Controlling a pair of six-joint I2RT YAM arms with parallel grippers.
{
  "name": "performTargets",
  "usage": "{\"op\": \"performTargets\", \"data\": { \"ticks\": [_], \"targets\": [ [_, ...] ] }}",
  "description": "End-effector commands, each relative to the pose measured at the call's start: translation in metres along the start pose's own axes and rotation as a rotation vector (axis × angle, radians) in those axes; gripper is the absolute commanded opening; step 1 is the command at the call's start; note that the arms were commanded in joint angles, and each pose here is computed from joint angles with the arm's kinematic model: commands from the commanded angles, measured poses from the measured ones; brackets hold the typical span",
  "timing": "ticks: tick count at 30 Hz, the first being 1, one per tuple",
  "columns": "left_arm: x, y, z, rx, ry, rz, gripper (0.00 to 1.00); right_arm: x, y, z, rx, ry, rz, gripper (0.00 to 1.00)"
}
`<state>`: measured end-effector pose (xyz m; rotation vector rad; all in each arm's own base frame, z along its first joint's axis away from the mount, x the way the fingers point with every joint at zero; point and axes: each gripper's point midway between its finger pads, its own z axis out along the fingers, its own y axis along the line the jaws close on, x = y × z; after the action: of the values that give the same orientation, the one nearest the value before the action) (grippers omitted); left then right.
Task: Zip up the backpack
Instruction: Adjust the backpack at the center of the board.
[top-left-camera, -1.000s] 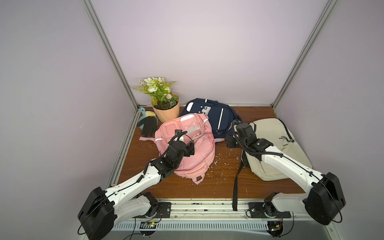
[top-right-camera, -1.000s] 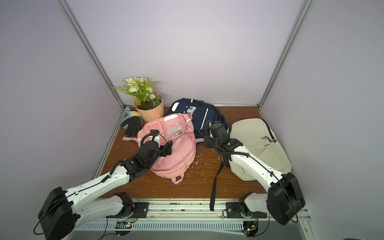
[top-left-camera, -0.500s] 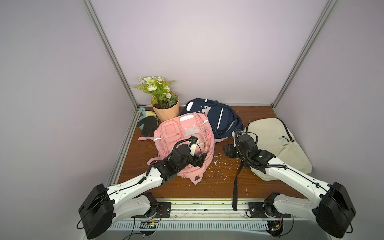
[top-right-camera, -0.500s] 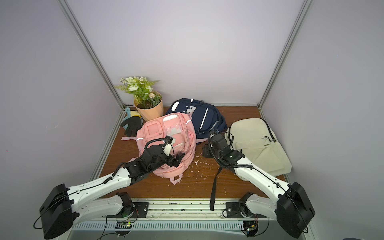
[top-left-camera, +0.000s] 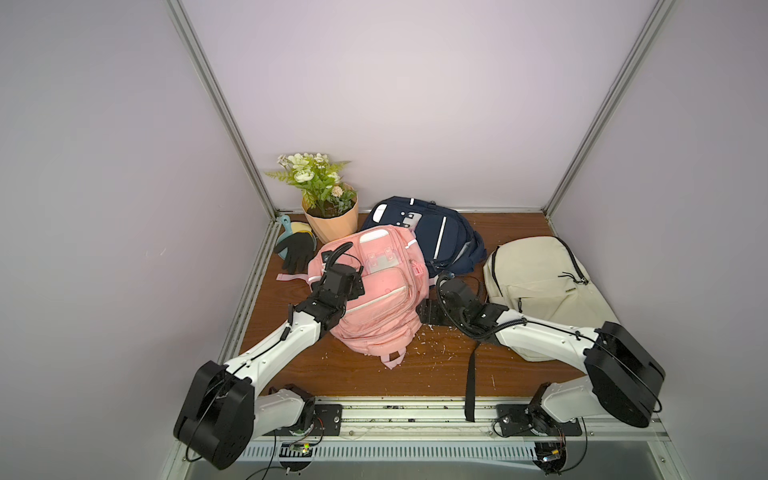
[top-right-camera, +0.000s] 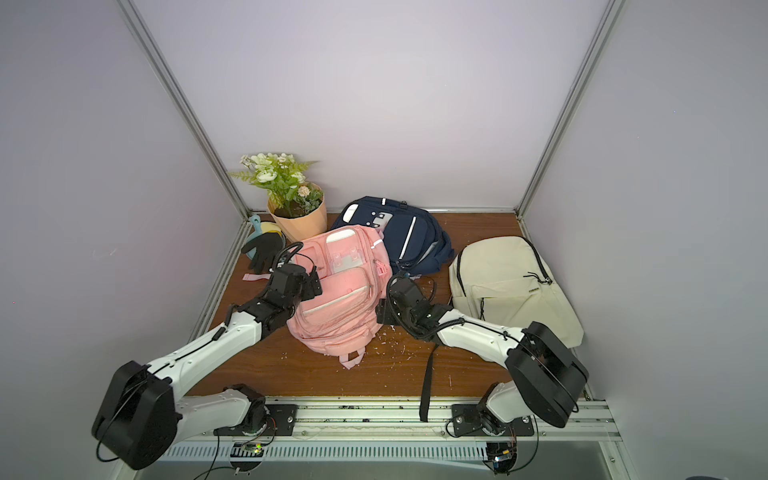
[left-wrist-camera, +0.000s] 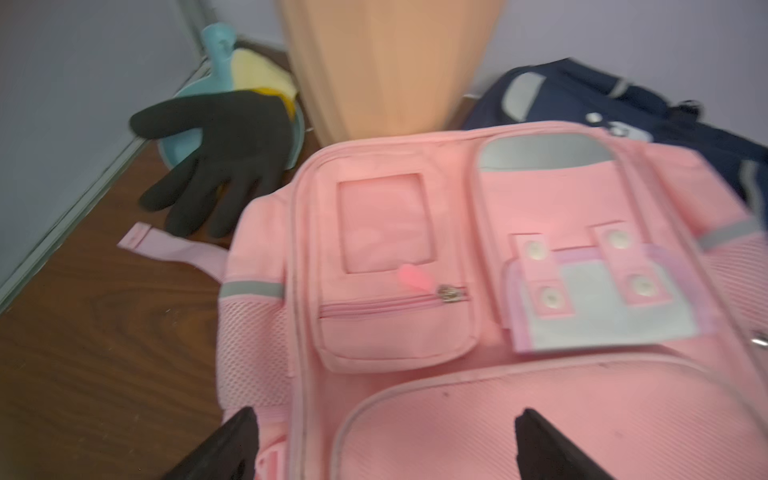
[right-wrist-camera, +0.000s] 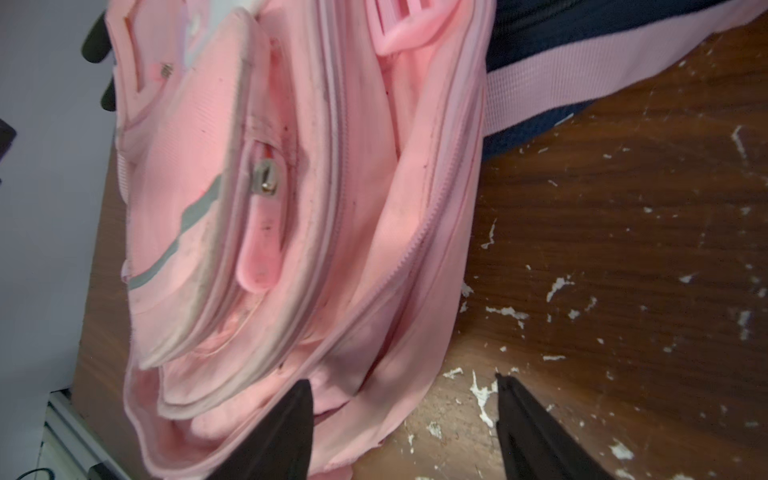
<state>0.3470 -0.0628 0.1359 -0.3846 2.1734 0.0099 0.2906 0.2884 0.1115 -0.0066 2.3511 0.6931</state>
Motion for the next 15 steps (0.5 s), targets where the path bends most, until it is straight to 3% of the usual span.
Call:
{"op": "performTargets", "data": {
  "ticks": [1,5,8,15],
  "targets": [
    [0.013,0.039,0.019,-0.138,0.059,-0.13,0.97,-0.016,0.015,0.004,-0.012,-0.047,0.031,0.72],
    [0.031,0.047,0.036,-0.169,0.121,-0.128,0.97,-0.002,0.018,0.017,-0.042,0.002,0.01,0.69],
    [0.05,0.043,0.044,-0.147,0.175,-0.117,1.0,0.01,0.013,0.025,-0.027,0.03,0.001,0.61],
    [0.084,0.026,0.038,-0.078,0.241,-0.069,0.72,-0.004,-0.015,0.011,0.123,-0.038,-0.017,0.24]
  ]
}}
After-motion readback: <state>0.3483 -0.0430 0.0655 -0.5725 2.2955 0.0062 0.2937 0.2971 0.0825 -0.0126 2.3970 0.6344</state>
